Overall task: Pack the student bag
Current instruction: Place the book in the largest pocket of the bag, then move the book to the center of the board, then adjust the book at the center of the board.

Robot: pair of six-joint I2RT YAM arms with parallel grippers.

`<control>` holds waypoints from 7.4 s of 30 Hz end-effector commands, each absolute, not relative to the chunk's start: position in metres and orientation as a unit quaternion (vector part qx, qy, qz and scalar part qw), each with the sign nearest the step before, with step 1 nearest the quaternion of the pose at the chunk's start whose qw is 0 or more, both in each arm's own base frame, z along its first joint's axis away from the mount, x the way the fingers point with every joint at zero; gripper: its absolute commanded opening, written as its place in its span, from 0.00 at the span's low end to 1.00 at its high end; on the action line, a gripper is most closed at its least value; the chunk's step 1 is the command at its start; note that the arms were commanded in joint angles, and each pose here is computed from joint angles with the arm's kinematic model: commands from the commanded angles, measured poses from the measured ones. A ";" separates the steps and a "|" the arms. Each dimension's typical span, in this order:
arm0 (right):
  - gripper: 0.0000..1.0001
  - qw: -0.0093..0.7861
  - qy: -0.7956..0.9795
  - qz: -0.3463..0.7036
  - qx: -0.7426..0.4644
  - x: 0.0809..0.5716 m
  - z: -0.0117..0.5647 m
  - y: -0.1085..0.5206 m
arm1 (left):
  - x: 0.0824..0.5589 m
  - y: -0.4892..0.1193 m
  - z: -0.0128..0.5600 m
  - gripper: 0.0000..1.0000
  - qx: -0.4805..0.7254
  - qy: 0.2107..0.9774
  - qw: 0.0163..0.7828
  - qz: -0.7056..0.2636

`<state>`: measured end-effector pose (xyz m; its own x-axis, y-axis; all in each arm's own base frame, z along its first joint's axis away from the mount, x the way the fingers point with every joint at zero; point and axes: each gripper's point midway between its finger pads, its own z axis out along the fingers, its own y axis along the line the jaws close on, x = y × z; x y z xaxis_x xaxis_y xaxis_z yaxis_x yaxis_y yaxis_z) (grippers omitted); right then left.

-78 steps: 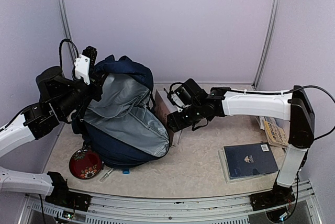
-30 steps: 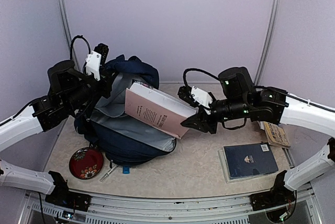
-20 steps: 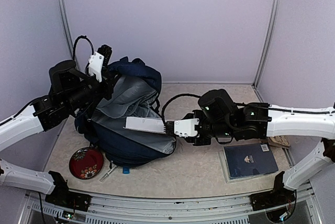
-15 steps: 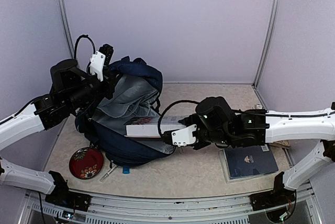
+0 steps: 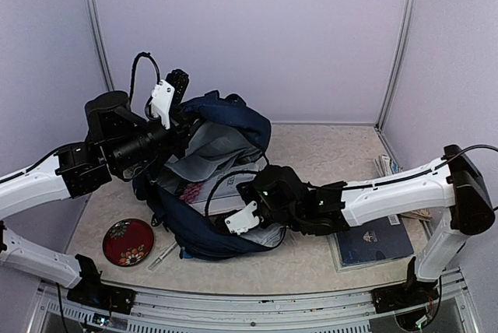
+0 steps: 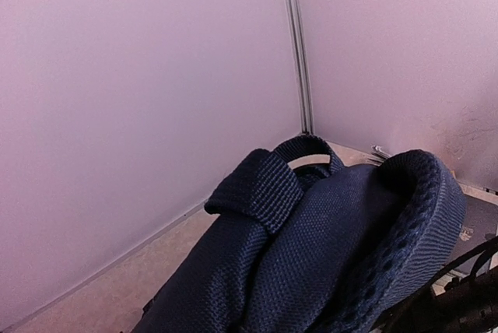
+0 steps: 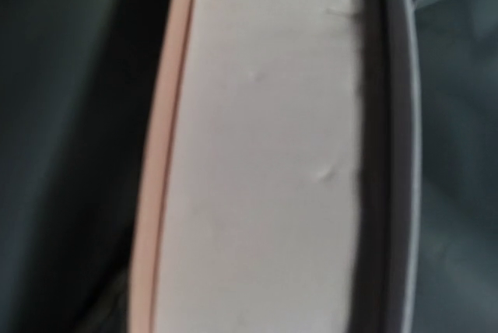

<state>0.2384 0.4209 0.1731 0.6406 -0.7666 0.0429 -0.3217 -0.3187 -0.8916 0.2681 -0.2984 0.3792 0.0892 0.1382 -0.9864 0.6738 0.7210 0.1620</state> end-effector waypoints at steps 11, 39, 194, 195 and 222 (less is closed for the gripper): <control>0.18 0.480 0.469 -0.352 -0.652 0.327 0.194 0.428 | 0.256 -0.307 0.446 0.00 0.247 0.579 0.720 -0.291; 0.99 0.477 0.571 0.144 -0.653 0.172 0.243 0.470 | 0.303 -0.288 0.397 0.00 0.169 0.644 0.689 -0.286; 0.85 0.136 0.961 0.242 0.006 0.273 0.061 0.207 | 0.313 -0.277 0.364 0.00 0.217 0.680 0.647 -0.268; 0.86 0.124 0.963 0.240 0.004 0.271 0.057 0.207 | 0.313 -0.277 0.363 0.00 0.217 0.680 0.647 -0.267; 0.83 0.118 0.826 0.539 -0.115 0.275 0.142 0.304 | 0.316 -0.281 0.357 0.00 0.223 0.686 0.637 -0.270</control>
